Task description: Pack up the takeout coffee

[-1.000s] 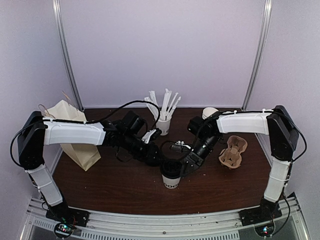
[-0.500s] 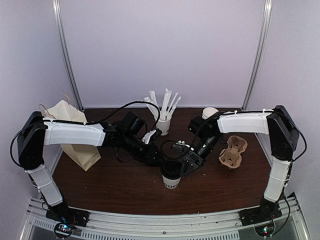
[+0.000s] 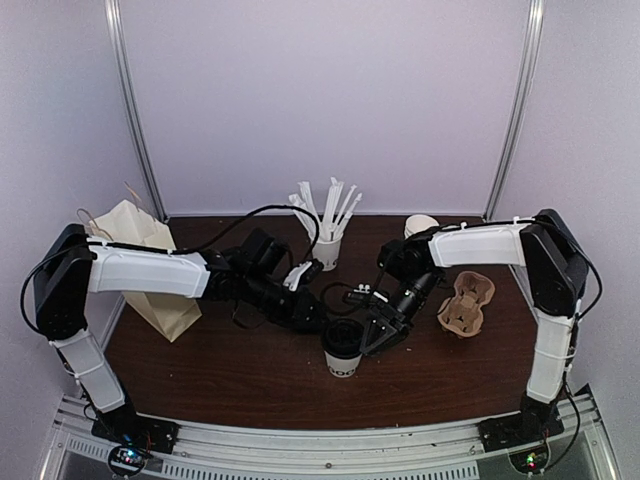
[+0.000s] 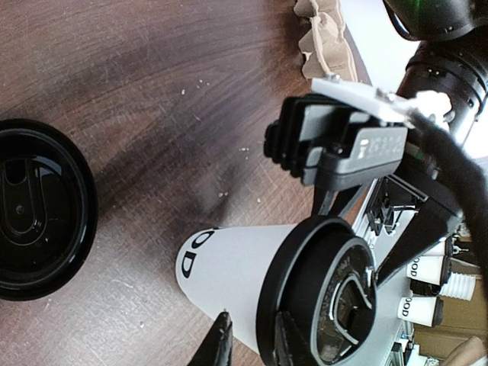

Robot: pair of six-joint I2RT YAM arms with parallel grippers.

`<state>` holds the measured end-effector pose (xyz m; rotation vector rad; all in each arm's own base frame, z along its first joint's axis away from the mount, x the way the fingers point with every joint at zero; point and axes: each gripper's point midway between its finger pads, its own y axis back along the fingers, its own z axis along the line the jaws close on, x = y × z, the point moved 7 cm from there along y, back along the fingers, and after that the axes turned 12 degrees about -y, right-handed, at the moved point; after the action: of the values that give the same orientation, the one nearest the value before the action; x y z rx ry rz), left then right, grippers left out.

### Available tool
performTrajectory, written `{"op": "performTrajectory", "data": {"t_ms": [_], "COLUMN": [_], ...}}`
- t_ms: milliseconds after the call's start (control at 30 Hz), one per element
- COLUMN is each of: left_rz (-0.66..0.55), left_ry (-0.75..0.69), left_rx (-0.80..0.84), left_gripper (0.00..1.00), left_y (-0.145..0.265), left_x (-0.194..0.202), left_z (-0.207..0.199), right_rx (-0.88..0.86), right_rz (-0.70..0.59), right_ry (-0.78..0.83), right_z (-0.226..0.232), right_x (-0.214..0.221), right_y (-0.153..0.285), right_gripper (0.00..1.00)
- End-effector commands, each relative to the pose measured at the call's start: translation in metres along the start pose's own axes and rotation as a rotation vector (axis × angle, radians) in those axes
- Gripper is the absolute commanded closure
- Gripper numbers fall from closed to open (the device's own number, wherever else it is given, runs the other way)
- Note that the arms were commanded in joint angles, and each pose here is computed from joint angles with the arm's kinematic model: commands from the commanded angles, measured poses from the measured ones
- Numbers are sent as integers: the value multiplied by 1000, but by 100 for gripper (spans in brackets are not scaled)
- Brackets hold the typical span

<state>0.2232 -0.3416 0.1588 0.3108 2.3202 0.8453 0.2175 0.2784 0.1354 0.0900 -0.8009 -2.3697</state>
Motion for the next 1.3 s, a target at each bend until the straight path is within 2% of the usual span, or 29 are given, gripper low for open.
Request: {"op": "performTrajectory", "data": {"t_ms": [0,100,400,567,800,933,1100,1200,1267], "left_rz": [202,190,78,-21,-115,-119,-114,-127,-141], "left_ry": [124,99,-115,-190,-254,-284,-294,-279,-257], "left_rx": [-196,-197,-165,-133,-115,-173,-271,-325,-360], "left_gripper": [80,80,78,73,65,60,55,51,48], "left_y": [-21,-18,10,26,47,59,72,81,86], "left_x": [60,54,-9,-35,-52,-44,-38,-39,-39], "left_z": [49,45,6,-15,-33,-31,-25,-22,-20], "right_rx": [332,316,352,268,240,343,505,551,579], "right_rz": [2,-12,-50,-80,-131,-185,-200,-193,-184], "right_ry": [-56,-28,71,170,349,484,681,735,777], "right_z": [-66,-59,-41,-10,44,64,77,84,90], "right_x": [-13,-16,-13,-14,-2,7,12,7,3], "right_y": [-20,-14,3,17,51,73,77,72,63], "right_gripper": [44,44,45,42,28,25,21,2,0]}}
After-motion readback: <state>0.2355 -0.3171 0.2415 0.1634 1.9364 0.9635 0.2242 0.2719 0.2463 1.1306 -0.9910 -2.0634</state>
